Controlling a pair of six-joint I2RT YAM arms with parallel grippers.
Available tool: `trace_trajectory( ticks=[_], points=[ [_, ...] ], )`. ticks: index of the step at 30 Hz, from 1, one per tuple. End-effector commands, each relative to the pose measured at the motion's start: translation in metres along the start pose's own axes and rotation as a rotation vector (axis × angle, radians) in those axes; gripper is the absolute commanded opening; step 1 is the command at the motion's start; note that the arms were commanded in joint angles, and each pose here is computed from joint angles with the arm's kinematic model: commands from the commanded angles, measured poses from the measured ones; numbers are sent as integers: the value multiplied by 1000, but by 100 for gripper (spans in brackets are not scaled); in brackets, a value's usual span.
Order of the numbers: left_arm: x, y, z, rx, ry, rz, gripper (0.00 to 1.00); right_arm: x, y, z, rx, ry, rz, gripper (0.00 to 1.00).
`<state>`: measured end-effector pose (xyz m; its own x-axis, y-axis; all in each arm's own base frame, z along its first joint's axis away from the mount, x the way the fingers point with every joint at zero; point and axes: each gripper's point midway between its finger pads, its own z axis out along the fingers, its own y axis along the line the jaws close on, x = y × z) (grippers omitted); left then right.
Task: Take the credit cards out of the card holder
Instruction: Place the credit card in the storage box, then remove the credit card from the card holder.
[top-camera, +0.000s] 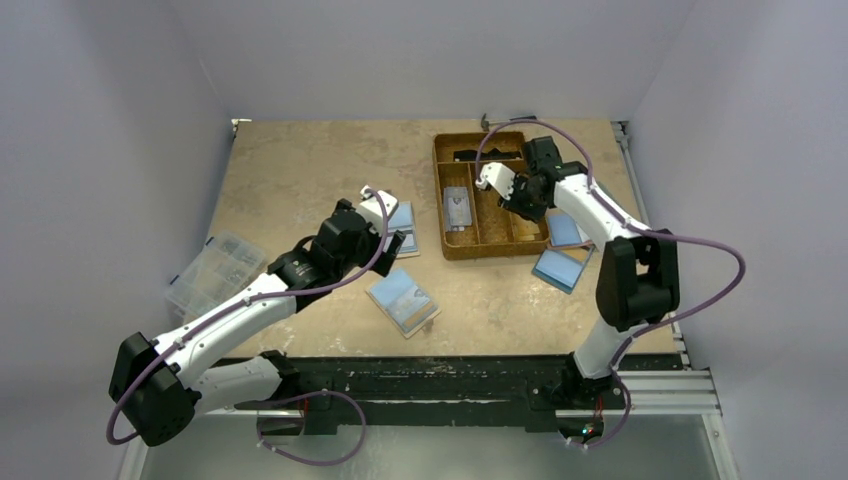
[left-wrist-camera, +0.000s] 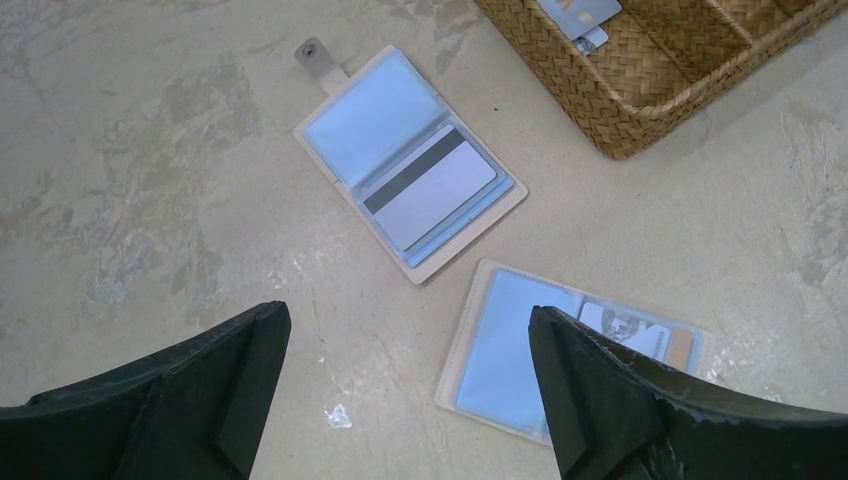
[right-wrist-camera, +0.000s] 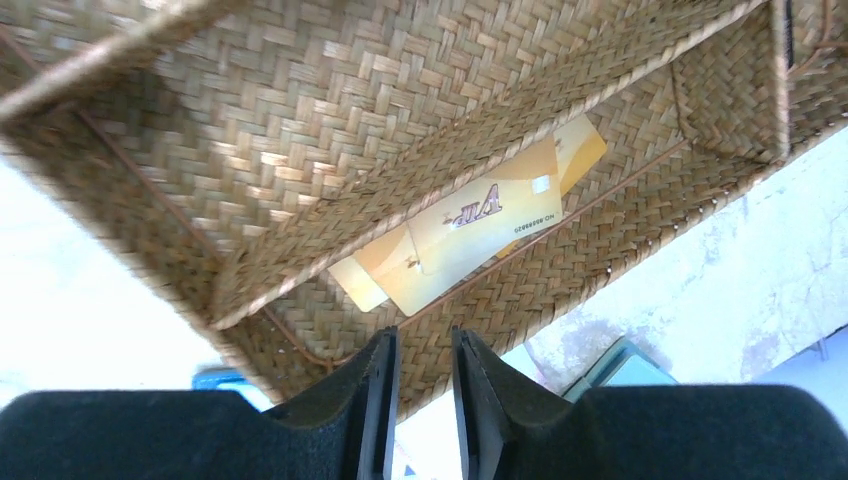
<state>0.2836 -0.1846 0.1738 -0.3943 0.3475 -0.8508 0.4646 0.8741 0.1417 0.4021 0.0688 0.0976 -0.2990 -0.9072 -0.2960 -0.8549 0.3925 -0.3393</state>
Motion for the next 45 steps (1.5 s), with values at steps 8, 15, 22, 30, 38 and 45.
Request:
trace_trajectory(
  ticks=[8, 15, 22, 30, 38, 45],
  points=[
    [-17, -27, -2, 171, -62, -22, 95, -64, 49, -104, -141, -408, 84, 47],
    [-27, -57, -11, 333, -98, -89, 96, -83, 101, -151, -281, -737, 97, 70],
    [-21, -69, -15, 359, -63, -341, 95, -75, 148, -159, -431, -926, 153, 99],
    [13, -69, -24, 319, 25, -550, 91, -72, 151, -154, -428, -932, 187, 99],
    [59, -62, -16, 207, 187, -563, 84, -70, 144, -144, -411, -891, 213, 99],
    [79, -56, -12, 59, 292, -422, 81, -68, 143, -140, -406, -874, 224, 99]
  ],
)
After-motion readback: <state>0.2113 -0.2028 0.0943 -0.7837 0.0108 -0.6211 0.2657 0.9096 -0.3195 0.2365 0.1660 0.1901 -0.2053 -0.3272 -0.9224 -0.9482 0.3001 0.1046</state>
